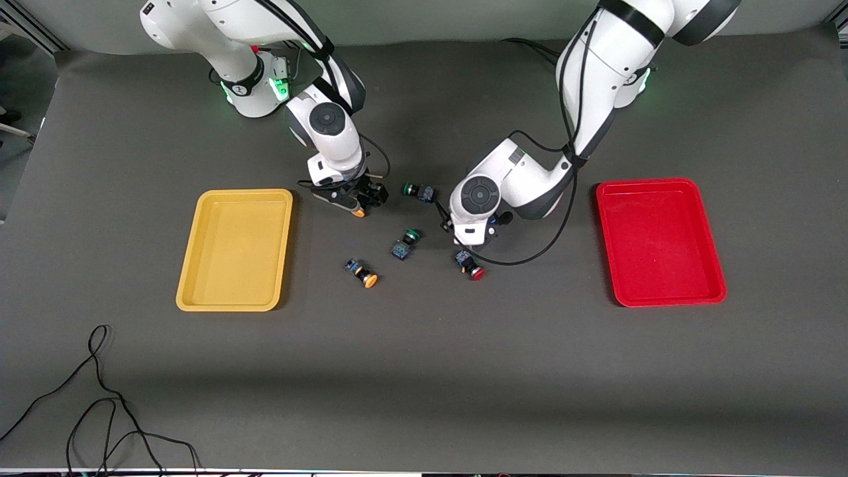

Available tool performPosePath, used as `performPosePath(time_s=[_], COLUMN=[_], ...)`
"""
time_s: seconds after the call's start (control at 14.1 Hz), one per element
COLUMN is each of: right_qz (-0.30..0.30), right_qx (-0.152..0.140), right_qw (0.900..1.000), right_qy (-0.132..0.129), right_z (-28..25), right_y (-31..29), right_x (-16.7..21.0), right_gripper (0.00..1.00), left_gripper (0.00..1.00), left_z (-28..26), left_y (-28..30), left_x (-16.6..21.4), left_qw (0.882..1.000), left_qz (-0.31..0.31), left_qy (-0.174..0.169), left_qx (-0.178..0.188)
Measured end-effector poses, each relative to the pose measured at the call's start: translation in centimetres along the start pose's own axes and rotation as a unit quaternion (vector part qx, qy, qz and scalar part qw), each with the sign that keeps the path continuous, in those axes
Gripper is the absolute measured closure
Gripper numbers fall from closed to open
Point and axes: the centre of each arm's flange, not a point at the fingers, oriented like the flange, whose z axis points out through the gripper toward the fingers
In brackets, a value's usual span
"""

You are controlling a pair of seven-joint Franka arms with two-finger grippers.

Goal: Place red and yellow buttons in trays
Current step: 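Close the right gripper on the yellow button while the left gripper grasps the red button, then carry the yellow button to its tray while the left gripper carries red to its tray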

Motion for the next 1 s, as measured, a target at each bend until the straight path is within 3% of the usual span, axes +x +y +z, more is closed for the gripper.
performPosePath(time_s=[0.14, 0.21, 0.43, 0.5, 0.78, 1.0], right_qz=[0.001, 0.001, 0.001, 0.001, 0.004, -0.001], right_qx=[0.001, 0.001, 0.001, 0.002, 0.012, -0.014], right_qw=[1.0, 1.0, 1.0, 1.0, 1.0, 1.0], right_qy=[0.001, 0.001, 0.001, 0.001, 0.005, -0.01], right_z=[0.0, -0.1, -0.1, -0.1, -1.4, -6.6], right_y=[0.0, -0.1, -0.1, -0.1, -0.8, -2.5], right_x=[0.1, 0.1, 0.2, 0.2, 0.8, 1.6], right_gripper=[0.11, 0.21, 0.55, 0.59, 0.59, 0.59], left_gripper=[0.5, 0.57, 0.57, 0.57, 0.57, 0.57], left_z=[0.0, -0.3, -4.0, -6.6, -20.3, -27.2], left_y=[0.0, 0.1, -0.1, -0.6, -6.8, -14.3], left_x=[-0.1, 0.0, 0.4, 1.1, 7.3, 15.5], left_qw=[1.0, 1.0, 0.999, 0.998, 0.99, 0.979], left_qz=[0.001, 0.002, 0.026, 0.036, 0.108, 0.18], left_qy=[0.0, 0.001, 0.006, 0.008, 0.006, -0.005], left_qx=[0.0, -0.001, 0.022, 0.041, 0.09, 0.099])
